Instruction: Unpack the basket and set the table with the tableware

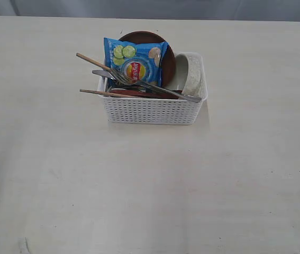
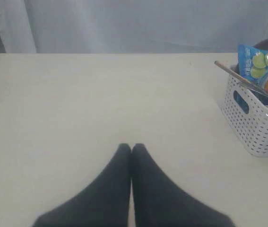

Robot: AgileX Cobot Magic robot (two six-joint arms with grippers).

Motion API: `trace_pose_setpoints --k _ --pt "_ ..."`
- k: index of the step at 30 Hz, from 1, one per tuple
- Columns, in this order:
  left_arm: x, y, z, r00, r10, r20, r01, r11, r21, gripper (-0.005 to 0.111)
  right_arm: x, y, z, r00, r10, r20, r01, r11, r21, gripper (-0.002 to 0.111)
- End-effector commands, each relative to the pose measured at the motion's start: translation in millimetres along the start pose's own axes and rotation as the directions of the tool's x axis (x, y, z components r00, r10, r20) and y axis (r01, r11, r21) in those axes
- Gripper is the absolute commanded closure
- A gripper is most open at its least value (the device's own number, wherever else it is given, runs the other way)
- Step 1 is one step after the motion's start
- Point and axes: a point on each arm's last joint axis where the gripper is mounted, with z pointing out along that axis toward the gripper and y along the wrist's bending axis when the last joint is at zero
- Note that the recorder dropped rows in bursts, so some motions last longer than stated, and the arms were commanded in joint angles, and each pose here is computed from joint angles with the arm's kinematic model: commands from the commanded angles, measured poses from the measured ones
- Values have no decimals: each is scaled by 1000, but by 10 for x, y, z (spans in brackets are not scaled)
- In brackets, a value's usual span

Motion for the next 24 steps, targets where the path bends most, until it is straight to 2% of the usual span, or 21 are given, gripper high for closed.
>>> trace_pose_setpoints --k 1,9,16,21,24 --pt "2 -4 2 1000 2 10 -2 1000 8 107 -104 21 -9 992 -2 123 5 1000 -24 109" --pt "2 -4 2 1000 2 10 -2 1000 8 107 -293 59 -55 944 7 331 15 998 -65 109" --pt "2 -4 2 1000 2 10 -2 1000 8 107 -311 63 -62 936 9 351 16 997 -69 109" --pt "2 -4 2 1000 2 10 -2 1000 8 107 -426 86 -116 879 27 477 22 995 -96 109" --pt "2 -4 2 1000 2 10 -2 1000 8 107 -452 90 -131 863 62 501 -3 993 -118 109"
